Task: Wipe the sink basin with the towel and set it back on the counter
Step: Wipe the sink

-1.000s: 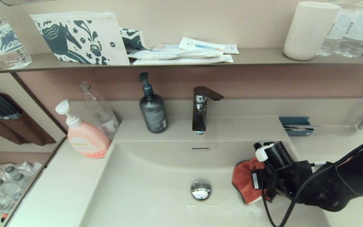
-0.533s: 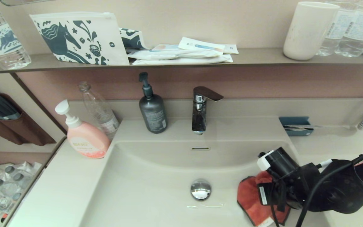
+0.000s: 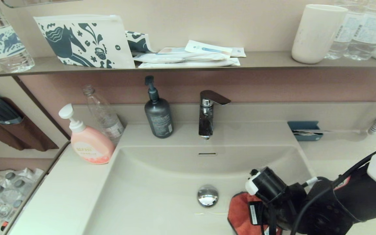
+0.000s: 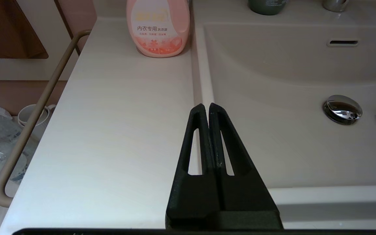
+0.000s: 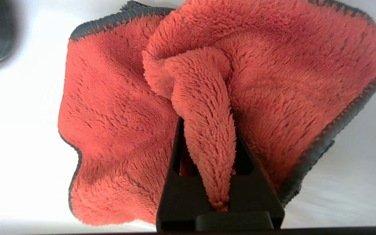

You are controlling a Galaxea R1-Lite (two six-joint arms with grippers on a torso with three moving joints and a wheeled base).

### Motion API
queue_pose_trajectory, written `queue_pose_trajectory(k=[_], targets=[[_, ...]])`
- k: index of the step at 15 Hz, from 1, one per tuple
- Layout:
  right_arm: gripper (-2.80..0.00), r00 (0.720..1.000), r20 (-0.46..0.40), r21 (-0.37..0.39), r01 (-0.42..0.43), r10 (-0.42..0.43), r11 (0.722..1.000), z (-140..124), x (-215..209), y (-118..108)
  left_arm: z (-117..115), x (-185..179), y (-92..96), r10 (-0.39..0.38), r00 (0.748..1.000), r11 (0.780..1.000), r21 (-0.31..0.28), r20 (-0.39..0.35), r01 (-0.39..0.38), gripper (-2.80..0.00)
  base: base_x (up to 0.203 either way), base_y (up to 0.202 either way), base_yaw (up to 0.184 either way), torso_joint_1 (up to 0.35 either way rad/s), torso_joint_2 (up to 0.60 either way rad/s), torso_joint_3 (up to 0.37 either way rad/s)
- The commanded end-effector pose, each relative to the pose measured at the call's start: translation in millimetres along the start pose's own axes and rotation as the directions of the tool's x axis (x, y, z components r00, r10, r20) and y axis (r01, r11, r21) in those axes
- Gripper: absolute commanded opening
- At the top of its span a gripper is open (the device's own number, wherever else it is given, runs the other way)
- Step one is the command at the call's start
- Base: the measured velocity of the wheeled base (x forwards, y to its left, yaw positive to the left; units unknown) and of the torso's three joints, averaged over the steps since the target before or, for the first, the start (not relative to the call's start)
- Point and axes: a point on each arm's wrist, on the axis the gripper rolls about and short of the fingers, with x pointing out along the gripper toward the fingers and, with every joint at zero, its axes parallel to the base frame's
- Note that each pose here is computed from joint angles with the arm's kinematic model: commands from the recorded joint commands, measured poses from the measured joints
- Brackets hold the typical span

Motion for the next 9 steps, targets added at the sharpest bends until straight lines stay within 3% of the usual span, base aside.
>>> queue_pose_trajectory(k=[1,5,9], targets=[[-2.80,0.999,-0.037,-0.046,-0.006,0.004,0.999,-12,21,22,0,0,0.0,0.000,1.000,1.000,0.000,-0.001,0.000,-2.80,0.000,0.000,0.000,0.000,0.00,0.000],[-2.80,0.992,-0.026,-0.029,-0.127,0.127,0.991,-3,26,63,0,0,0.0,0.000,1.000,1.000,0.000,-0.001,0.000,-2.80,0.000,0.000,0.000,0.000,0.00,0.000],[-2.80,0.982,-0.034,-0.068,-0.185,0.183,0.980,-10,42,105,0,0,0.0,0.000,1.000,1.000,0.000,-0.001,0.000,-2.80,0.000,0.000,0.000,0.000,0.00,0.000]])
